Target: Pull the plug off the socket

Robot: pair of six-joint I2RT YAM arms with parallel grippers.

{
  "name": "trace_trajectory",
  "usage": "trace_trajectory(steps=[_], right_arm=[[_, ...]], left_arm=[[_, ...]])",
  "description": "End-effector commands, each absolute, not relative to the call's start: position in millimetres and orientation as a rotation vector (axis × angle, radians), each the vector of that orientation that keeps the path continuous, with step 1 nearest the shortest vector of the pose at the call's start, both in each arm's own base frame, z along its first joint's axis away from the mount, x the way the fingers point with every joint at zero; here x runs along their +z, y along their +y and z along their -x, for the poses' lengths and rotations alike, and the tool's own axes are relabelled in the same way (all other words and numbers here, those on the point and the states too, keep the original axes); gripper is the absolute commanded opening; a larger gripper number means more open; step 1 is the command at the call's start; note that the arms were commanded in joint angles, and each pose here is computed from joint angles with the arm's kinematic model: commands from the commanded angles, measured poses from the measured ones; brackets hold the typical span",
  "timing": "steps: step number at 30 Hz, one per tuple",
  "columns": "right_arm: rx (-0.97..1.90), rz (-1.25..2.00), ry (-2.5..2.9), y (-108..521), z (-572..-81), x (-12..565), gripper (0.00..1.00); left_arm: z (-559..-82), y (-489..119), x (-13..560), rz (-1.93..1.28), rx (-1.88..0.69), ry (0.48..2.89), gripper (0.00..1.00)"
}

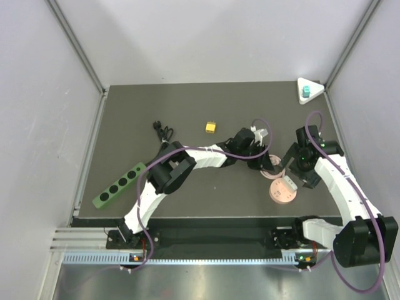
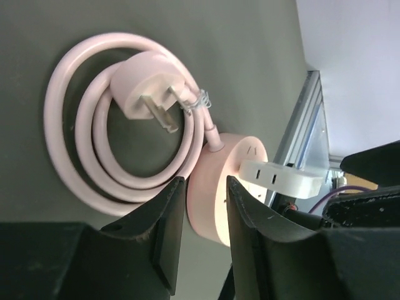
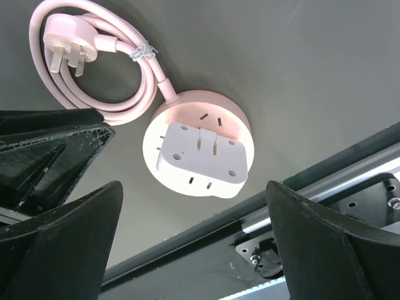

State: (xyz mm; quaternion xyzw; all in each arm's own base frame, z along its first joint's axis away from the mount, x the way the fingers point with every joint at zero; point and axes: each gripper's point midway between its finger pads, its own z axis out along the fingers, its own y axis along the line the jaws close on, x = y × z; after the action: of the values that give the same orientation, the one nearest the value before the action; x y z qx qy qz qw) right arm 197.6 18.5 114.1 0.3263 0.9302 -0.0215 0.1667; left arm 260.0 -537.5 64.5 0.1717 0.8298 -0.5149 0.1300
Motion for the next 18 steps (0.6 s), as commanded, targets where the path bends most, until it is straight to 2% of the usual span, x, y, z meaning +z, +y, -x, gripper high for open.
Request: trace_trajectory(steps=[1,10,15,18], right_arm=[[-0.049,-0.92,2.617,19.9,-206.5,113.8,0.96],[-0.049,-0.975,2.611,20.0,-200.3,98.6,0.96],[-0.045,-0.976,2.606,19.8,-201.8,98.1,0.95],[-0.049,-0.974,2.608,18.3,-201.7,97.4,0.95]], left_arm=[[-261.2,-553.5,78.5,-0.52,-1.59,2.338,0.38],[-258.7,-547.7,60.2,-0.515,-1.558,2.375,0.36],[-258.5,-541.2,96.0,-0.576,-1.535,2.289,0.4],[-251.9,-536.4,120.2,-0.617,-1.562,2.238,0.38]])
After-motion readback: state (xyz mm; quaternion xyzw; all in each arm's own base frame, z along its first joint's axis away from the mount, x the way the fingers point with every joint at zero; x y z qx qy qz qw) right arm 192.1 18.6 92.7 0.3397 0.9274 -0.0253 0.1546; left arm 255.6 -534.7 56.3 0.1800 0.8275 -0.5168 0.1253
